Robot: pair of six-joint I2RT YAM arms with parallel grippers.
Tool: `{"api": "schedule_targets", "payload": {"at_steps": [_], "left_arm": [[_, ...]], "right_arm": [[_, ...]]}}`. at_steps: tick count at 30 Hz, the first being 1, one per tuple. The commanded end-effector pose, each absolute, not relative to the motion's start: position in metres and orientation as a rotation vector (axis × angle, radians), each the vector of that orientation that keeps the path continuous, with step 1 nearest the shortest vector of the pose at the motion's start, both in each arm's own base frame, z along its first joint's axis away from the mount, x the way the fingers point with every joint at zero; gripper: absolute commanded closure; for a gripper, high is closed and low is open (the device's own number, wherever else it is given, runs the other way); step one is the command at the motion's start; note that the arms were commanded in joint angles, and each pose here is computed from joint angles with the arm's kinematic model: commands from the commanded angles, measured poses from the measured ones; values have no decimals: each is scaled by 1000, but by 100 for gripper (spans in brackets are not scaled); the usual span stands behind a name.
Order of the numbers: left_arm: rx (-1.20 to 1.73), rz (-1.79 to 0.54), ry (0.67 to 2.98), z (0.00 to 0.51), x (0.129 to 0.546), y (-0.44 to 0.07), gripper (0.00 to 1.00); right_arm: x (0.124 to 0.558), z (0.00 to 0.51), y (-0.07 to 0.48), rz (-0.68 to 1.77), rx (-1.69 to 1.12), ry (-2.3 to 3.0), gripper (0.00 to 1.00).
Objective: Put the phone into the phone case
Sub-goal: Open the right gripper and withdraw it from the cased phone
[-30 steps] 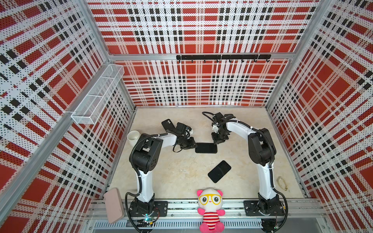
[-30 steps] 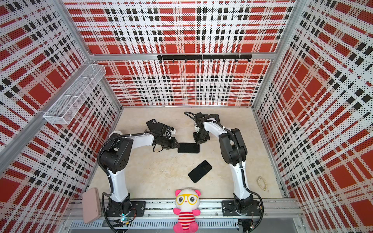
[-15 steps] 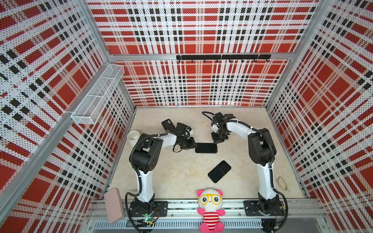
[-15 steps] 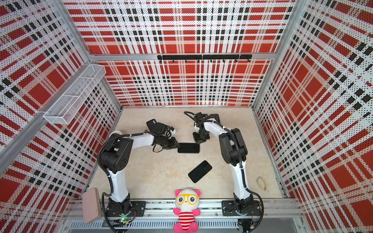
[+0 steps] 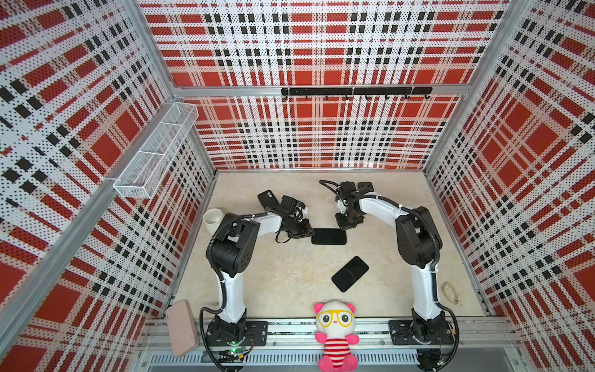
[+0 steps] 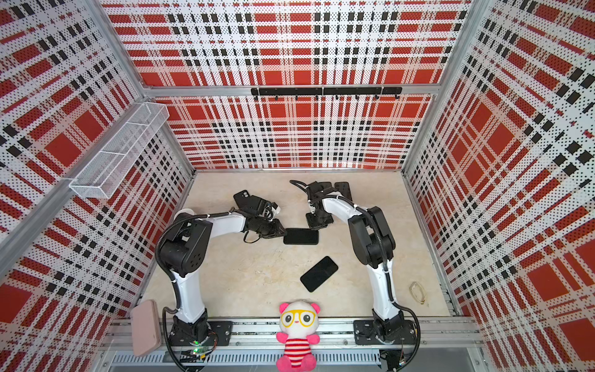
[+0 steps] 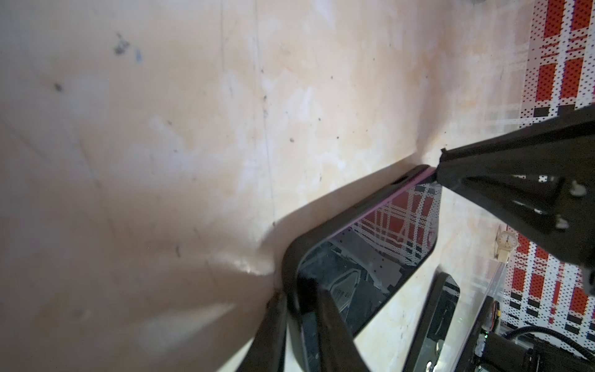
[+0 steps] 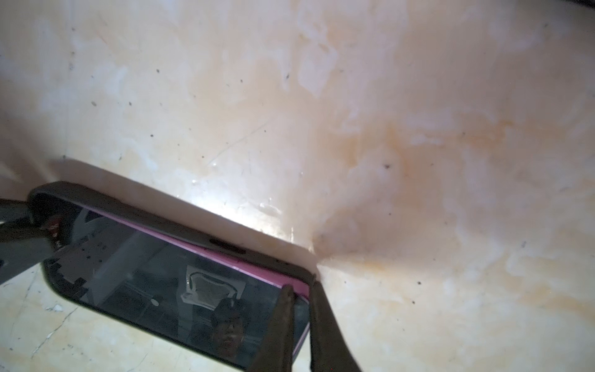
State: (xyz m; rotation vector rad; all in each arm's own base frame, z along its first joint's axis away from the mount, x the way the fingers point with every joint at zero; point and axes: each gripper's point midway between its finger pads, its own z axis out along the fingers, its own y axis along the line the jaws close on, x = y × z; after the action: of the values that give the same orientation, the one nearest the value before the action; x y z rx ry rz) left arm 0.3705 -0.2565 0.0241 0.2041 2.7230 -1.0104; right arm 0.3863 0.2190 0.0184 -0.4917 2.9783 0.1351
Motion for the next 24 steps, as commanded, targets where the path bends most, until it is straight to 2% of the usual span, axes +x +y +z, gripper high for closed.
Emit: {"api": "schedule_targets", "payload": {"at_steps": [1,7,11,14,17,24], "left_arm": [[198,-1015,2757,15,366,-255,78],[199,-1017,2754,16,366,-255,78],[198,-1018,2750,17,367,-255,78],[199,-1019,2752,16,367,-255,78],[197,-1018,2749,18,367,-255,78],[184,-1006,2733,23,372,-250,78]], "right_arm": [[293,-86,173,-201,-597,3360,87],[247,-115,173,-204,-656,3476,86],[233,-129,173,-191,-647,3509,86],[264,-110,184,-143,-592,3411,86],[311,-68,199,-82,-566,3280,83],[416,78,234,112,-502,2899,78]]}}
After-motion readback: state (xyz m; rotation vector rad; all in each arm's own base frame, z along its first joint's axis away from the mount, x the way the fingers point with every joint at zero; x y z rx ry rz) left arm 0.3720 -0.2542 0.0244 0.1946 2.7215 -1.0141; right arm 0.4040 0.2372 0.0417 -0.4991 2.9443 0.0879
